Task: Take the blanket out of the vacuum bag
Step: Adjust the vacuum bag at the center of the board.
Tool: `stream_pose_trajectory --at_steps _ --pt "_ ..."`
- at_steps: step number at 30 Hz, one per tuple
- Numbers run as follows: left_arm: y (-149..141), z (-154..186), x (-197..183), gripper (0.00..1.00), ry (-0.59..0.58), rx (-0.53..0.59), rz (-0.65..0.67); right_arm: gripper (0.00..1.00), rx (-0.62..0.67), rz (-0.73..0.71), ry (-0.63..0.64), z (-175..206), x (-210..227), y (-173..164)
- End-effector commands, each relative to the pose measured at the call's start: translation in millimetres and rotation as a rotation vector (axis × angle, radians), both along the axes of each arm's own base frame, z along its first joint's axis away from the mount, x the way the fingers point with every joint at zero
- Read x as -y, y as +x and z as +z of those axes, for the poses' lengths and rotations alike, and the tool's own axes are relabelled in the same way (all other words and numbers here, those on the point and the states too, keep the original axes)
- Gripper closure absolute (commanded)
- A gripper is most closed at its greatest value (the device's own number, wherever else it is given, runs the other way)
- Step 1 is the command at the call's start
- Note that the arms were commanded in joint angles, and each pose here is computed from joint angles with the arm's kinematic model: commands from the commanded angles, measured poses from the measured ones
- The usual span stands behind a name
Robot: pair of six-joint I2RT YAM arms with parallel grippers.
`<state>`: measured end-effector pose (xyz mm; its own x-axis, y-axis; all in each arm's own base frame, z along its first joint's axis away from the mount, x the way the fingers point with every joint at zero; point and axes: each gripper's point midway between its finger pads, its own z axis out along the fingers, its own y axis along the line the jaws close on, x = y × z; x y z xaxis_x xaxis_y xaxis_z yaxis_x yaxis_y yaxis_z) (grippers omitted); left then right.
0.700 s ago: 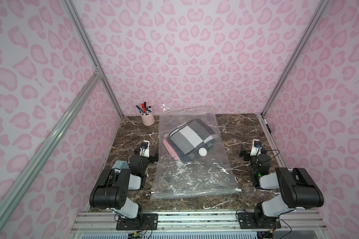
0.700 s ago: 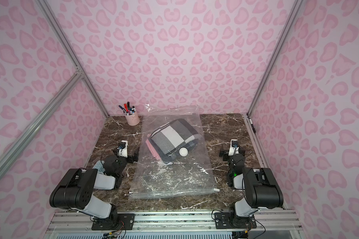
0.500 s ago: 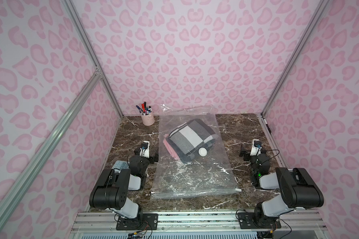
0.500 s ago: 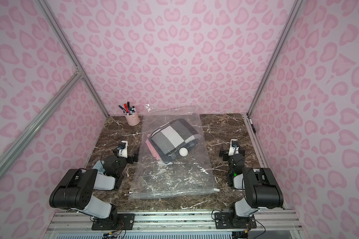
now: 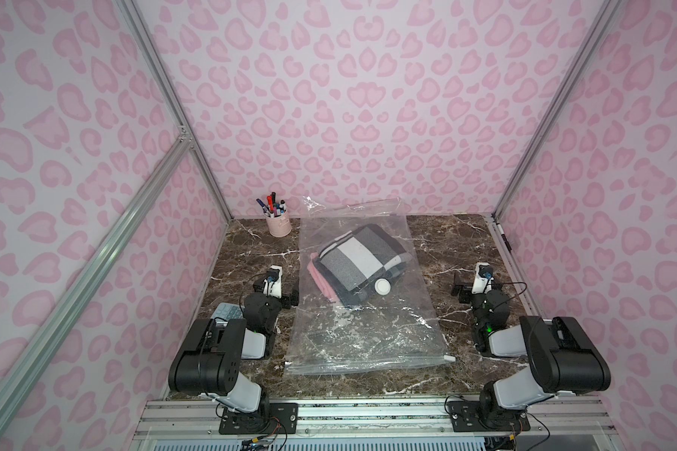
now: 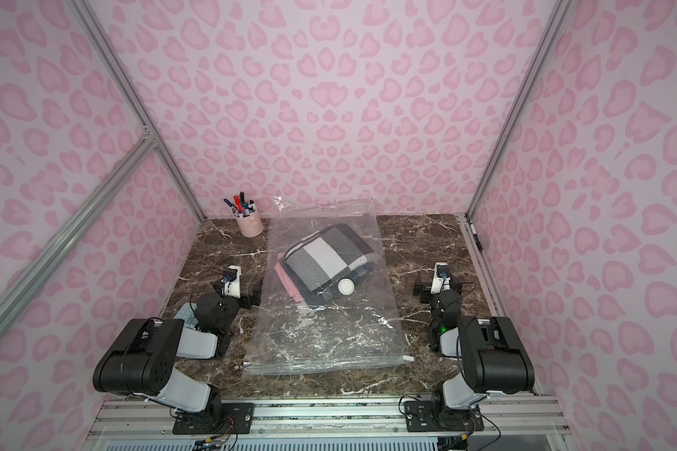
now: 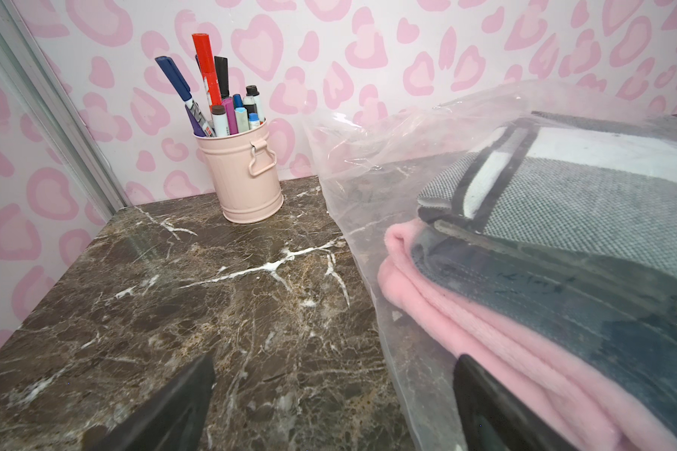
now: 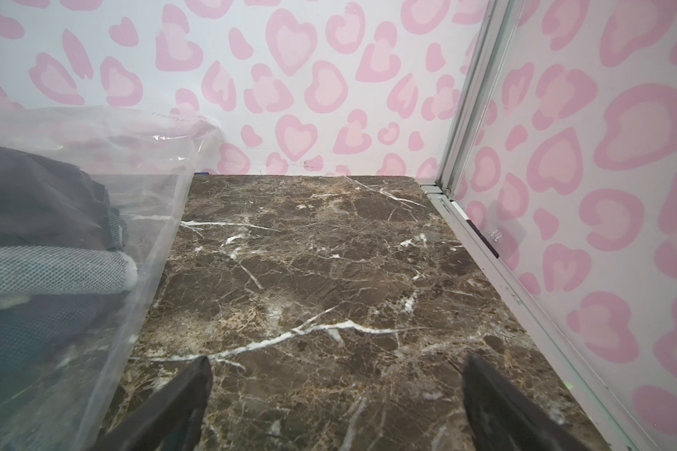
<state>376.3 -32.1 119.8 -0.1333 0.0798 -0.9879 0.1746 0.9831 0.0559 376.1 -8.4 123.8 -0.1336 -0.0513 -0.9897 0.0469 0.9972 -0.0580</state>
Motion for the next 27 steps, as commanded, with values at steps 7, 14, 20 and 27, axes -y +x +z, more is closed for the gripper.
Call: stream_pose_trajectory --at_steps 7,14,20,27 --pt "0.9 10.9 -0.4 0.02 -0.005 0.039 0.002 0.05 0.016 0.005 -0.001 4.7 -0.7 0.4" --pt "50.2 50.8 19.6 0.04 -0.159 -0.208 0.136 0.00 -0.242 -0.013 0.012 34.4 -22.7 39.4" --pt "59.2 15.5 59.5 0.03 -0.296 -0.498 0.072 0.00 -0.518 0.251 0.326 4.4 -93.1 47.9" --pt "27.0 -10.9 85.9 0.03 -0.391 -0.592 -0.078 0.00 -0.569 0.423 0.436 -17.5 -144.9 19.0"
